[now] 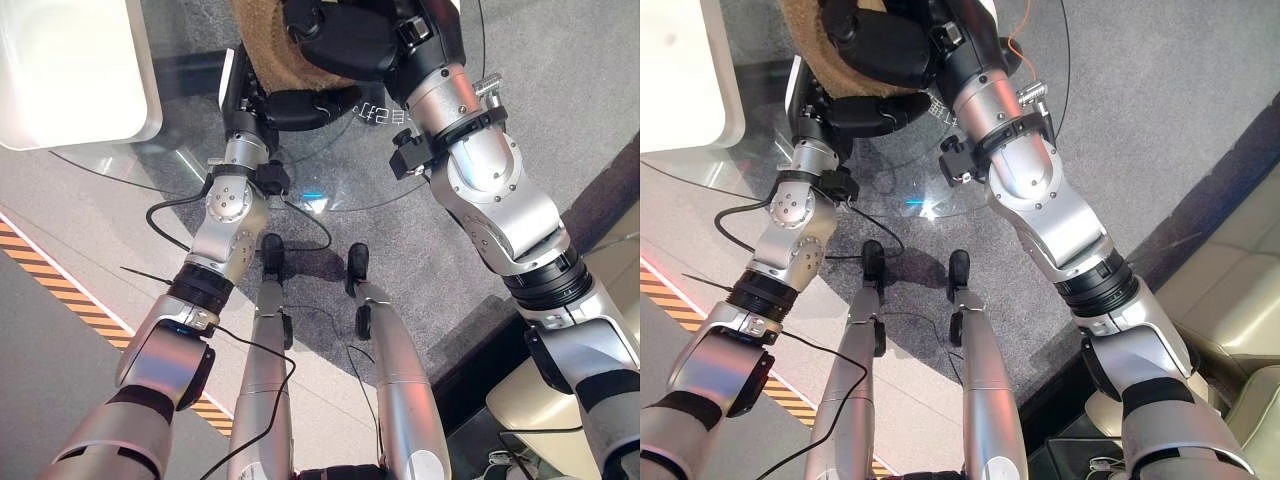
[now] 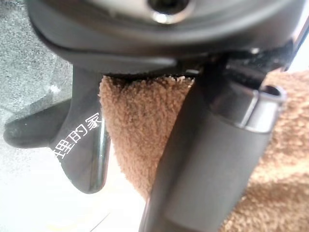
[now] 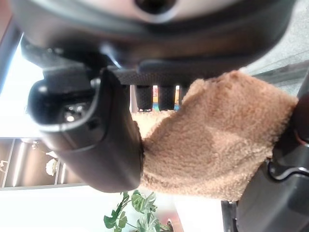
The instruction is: Wipe the table with a cloth and put it in the basket.
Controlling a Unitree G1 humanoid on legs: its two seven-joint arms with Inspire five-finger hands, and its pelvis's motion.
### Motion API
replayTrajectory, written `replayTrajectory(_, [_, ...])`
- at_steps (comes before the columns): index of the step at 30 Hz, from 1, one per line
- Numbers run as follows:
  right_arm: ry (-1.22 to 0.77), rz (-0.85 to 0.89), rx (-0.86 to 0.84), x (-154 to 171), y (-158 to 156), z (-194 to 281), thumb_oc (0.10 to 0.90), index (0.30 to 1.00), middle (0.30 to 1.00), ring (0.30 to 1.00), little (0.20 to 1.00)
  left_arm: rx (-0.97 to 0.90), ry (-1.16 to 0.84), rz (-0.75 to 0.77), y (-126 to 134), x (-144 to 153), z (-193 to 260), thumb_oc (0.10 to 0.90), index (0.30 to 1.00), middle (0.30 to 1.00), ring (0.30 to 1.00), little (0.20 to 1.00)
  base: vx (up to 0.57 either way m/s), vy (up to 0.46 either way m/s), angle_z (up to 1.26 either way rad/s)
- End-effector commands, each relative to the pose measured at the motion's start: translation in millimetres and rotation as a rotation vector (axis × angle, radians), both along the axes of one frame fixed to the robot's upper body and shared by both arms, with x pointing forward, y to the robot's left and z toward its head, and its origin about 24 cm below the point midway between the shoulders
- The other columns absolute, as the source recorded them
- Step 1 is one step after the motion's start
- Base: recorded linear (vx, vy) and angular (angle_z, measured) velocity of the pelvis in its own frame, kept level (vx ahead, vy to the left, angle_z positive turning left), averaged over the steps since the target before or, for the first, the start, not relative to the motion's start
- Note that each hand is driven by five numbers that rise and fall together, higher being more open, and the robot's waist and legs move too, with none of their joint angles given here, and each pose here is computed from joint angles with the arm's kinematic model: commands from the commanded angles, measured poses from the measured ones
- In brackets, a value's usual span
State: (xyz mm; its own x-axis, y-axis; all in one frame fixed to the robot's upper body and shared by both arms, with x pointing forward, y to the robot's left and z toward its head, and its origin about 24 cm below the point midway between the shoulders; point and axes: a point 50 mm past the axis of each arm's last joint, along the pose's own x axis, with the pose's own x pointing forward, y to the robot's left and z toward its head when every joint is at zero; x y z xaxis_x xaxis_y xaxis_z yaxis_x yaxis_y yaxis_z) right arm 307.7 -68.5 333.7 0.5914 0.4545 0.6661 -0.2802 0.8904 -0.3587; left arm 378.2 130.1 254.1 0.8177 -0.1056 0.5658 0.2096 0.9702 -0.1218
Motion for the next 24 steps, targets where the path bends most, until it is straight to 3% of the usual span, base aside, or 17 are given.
replayTrajectory(1, [-0.494, 0.354, 0.147, -99, 18, 75, 0.100, 0.300, 0.300, 0.300, 0.200, -0.032, -0.352, -0.178, -34, -33, 73, 0.100, 0.300, 0.300, 0.300, 0.200, 0.00, 0.000, 0.00])
replayTrajectory(15, [-0.494, 0.358, 0.149, -100, 22, 77, 0.100, 0.300, 0.300, 0.300, 0.200, -0.320, -0.249, -0.392, -35, -28, 64, 0.100, 0.300, 0.300, 0.300, 0.200, 0.00, 0.000, 0.00])
replayTrajectory(24, [-0.492, 0.367, 0.145, -101, 24, 76, 0.100, 0.300, 0.300, 0.300, 0.200, -0.391, -0.237, -0.480, -41, -30, 64, 0.100, 0.300, 0.300, 0.300, 0.200, 0.00, 0.000, 0.00])
